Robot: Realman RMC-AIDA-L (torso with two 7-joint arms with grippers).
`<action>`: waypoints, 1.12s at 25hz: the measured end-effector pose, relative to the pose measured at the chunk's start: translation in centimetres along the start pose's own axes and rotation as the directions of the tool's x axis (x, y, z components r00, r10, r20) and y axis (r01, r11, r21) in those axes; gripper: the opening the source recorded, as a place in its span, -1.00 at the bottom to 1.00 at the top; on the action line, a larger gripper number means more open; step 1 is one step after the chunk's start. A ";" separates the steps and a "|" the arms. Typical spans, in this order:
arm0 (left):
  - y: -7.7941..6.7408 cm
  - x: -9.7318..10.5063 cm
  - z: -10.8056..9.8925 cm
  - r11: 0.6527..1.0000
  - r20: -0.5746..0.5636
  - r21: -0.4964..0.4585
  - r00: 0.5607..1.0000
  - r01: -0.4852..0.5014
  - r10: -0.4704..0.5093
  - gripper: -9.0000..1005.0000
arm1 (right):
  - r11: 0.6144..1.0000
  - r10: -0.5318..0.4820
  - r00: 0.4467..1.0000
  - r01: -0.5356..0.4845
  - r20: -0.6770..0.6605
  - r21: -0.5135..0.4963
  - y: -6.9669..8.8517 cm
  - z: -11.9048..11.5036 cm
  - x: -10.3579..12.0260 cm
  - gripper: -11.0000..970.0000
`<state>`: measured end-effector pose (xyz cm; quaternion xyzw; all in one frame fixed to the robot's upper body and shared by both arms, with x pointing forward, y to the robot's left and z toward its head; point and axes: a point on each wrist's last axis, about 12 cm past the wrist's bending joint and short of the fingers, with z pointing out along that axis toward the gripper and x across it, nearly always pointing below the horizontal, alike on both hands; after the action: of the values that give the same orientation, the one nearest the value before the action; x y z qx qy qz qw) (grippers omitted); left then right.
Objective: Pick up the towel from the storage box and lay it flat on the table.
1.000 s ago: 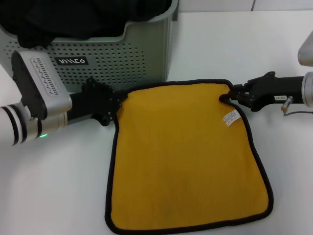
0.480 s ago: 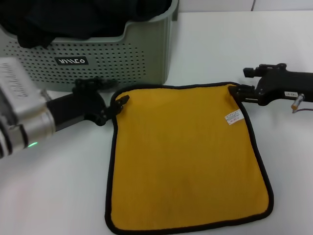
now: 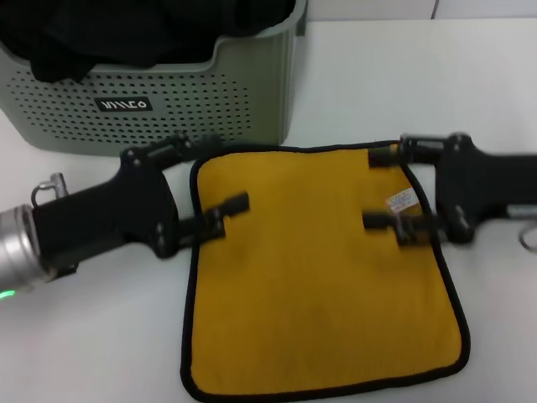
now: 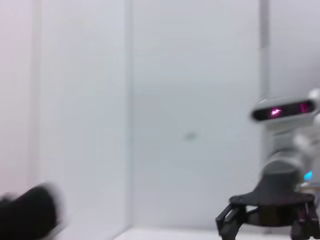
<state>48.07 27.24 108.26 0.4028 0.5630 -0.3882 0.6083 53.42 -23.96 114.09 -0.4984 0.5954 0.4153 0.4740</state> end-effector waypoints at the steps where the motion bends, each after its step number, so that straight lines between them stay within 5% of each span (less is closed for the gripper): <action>1: -0.2 -0.3 0.0 0.999 0.017 0.034 1.000 0.003 -0.004 0.37 | 0.999 -0.016 1.000 0.017 0.023 -0.047 0.5 -0.2 -0.3 0.57; 8: -1.3 -1.5 0.8 0.968 0.085 0.249 0.996 0.007 -0.029 0.40 | 0.942 -0.098 0.981 0.146 0.167 -0.303 3.8 -1.7 -1.5 0.57; 28: -2.0 -1.8 0.1 0.955 0.114 0.297 0.991 0.029 -0.065 0.40 | 0.972 -0.061 0.970 0.112 0.237 -0.207 3.1 -1.9 -0.4 0.57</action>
<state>46.18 26.45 109.92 0.4507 0.4698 -0.5062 0.5656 50.07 -25.18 114.94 -0.5221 0.4651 0.5116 0.4994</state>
